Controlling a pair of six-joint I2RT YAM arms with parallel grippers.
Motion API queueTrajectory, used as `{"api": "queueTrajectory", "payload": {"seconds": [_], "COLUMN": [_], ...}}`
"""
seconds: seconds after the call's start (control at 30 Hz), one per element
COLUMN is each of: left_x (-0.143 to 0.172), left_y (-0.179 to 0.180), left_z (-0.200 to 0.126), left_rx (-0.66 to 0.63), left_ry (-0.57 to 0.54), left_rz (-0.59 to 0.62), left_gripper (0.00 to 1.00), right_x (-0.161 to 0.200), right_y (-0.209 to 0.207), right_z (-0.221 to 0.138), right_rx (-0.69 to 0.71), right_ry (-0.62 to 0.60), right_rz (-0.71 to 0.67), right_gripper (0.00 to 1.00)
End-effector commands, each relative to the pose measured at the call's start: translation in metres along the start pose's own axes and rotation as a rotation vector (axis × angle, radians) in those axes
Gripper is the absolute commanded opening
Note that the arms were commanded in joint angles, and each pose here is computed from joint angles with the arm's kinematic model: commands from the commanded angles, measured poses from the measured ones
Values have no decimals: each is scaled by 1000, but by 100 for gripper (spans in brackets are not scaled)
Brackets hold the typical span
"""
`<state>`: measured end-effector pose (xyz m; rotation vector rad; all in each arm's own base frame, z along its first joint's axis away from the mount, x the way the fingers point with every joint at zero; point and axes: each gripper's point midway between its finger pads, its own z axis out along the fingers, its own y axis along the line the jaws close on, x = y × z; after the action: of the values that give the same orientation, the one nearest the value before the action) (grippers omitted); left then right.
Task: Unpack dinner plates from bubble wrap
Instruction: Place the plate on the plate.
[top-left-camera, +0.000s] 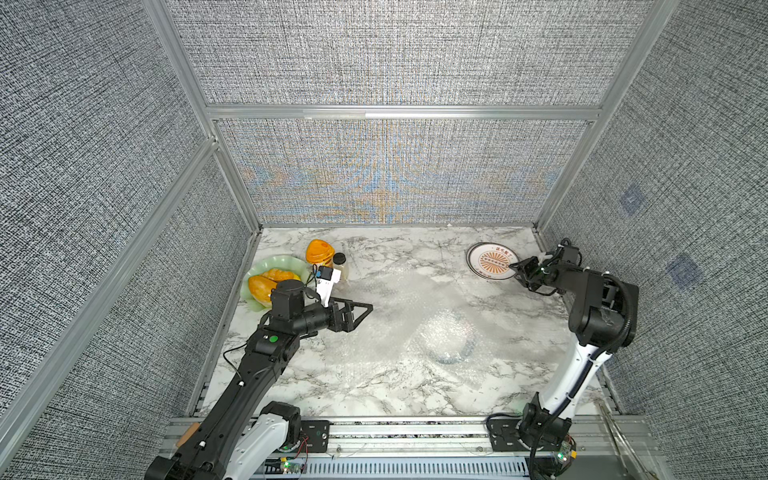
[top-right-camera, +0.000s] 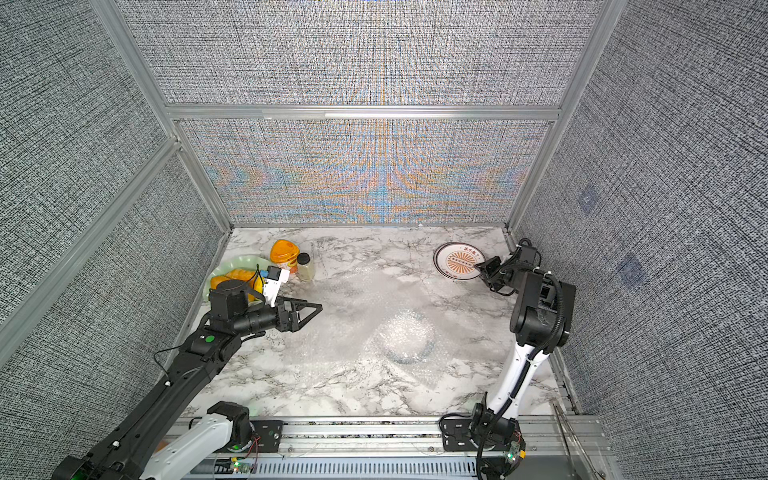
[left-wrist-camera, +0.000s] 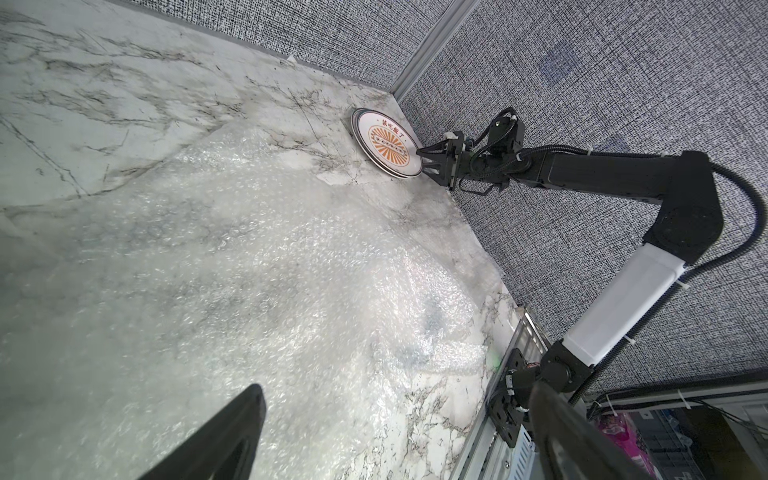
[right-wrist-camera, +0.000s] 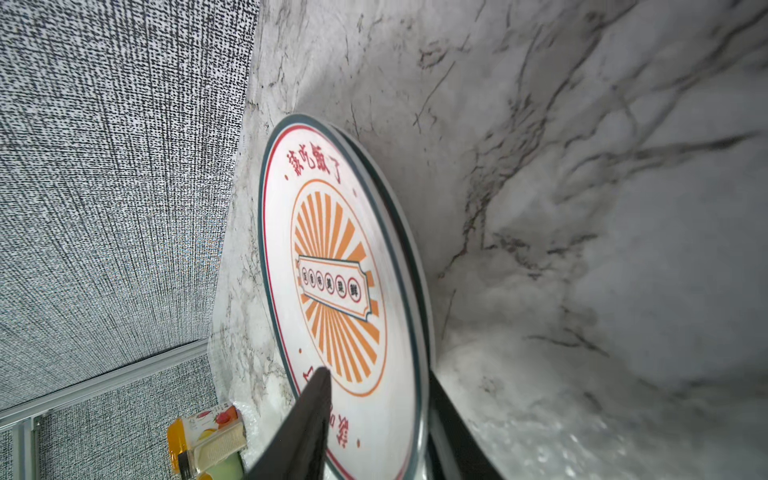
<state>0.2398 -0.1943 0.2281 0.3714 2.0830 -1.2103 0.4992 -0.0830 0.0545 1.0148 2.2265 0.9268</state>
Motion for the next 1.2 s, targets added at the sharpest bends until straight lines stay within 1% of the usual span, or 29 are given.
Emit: {"api": "queueTrajectory", "payload": {"seconds": [0.0, 0.1, 0.13, 0.3, 0.53, 0.83, 0.93, 1.07, 1.17], "left_x": [-4, -3, -3, -3, -2, -2, -2, -1, 0], "left_y": [-2, -1, -1, -1, 0, 1, 1, 4, 13], "left_z": [0, 1, 1, 1, 1, 2, 3, 4, 4], "left_rx": [12, 13, 13, 13, 10, 7, 9, 1, -47], "left_ry": [-12, -6, -5, -7, -2, 1, 4, 10, 16], "left_rz": [18, 12, 10, 12, 8, 7, 3, -3, -18], "left_gripper": [99, 99, 99, 99, 99, 99, 99, 99, 99], "right_x": [0, 0, -1, 1, 2, 3, 1, -2, -7], "right_y": [2, 1, 1, -4, -3, -8, -8, 3, 11], "right_z": [-5, -10, -11, -7, 0, 2, -3, -14, -32], "right_rx": [24, 62, 73, 119, 131, 158, 190, 183, 239], "right_ry": [1, -3, 2, 35, 55, 63, 49, 21, -12], "right_rz": [5, 2, 2, 0, -8, -18, -30, -42, -72], "right_gripper": [50, 59, 59, 60, 61, 63, 64, 71, 77]}}
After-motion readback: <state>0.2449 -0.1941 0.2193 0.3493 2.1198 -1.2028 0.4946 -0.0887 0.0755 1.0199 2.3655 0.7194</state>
